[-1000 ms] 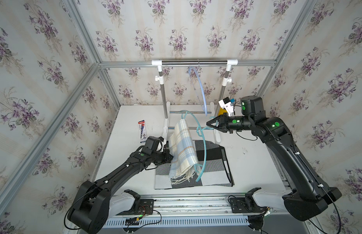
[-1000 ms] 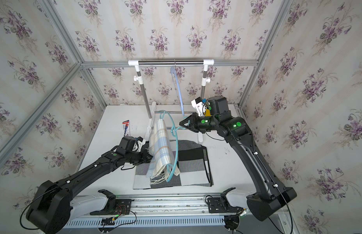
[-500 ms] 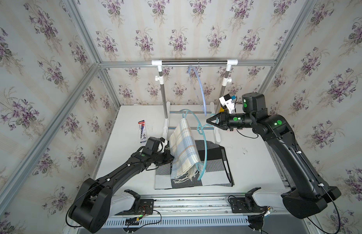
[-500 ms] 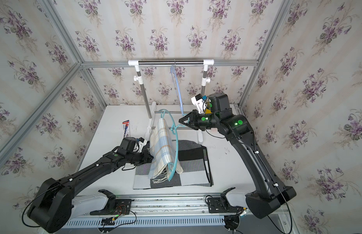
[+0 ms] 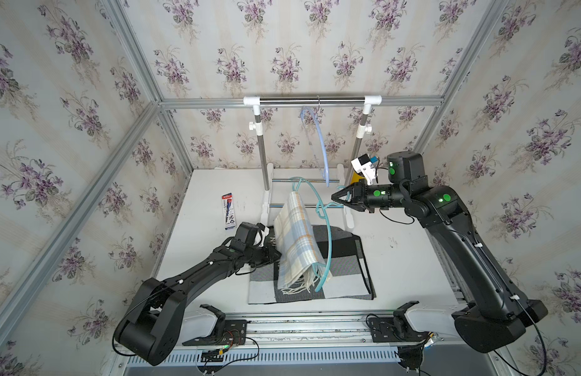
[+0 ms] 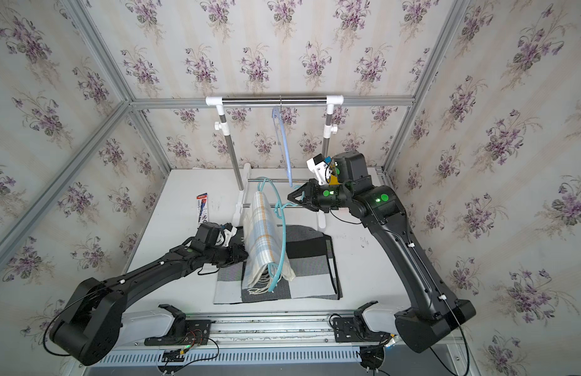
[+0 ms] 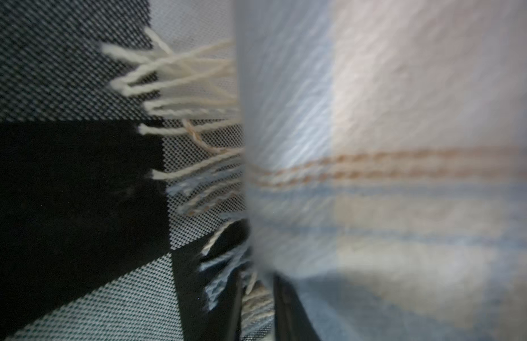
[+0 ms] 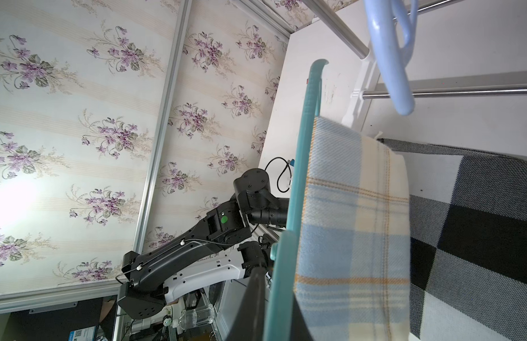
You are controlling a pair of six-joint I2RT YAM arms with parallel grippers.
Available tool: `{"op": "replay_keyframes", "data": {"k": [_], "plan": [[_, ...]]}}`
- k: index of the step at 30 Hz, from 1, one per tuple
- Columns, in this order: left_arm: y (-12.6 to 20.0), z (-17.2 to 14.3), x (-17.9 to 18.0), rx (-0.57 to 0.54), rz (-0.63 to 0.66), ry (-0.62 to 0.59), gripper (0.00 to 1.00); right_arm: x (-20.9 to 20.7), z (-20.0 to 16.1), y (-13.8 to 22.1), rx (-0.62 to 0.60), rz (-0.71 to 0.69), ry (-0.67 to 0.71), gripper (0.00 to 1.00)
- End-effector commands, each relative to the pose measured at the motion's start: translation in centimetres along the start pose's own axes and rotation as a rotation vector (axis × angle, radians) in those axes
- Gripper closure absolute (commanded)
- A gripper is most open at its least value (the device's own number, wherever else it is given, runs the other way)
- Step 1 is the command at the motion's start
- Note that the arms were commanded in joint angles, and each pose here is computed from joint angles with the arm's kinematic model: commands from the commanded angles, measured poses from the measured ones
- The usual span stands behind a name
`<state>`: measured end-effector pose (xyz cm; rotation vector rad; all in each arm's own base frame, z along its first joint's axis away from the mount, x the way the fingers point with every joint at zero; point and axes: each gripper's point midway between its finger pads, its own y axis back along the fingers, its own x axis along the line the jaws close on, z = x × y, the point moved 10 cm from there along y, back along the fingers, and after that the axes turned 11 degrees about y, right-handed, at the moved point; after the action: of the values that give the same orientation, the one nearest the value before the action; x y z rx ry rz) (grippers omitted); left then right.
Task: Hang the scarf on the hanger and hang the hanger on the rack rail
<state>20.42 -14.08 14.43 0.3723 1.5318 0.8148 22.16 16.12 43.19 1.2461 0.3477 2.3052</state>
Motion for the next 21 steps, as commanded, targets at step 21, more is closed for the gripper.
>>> {"op": "replay_keyframes", "data": {"k": [21], "plan": [[14.7, -8.2, -17.6, -0.225, -0.26, -0.615, 0.49, 0.8, 0.7, -0.5, -0.052, 0.009, 0.05, 1.0]]}}
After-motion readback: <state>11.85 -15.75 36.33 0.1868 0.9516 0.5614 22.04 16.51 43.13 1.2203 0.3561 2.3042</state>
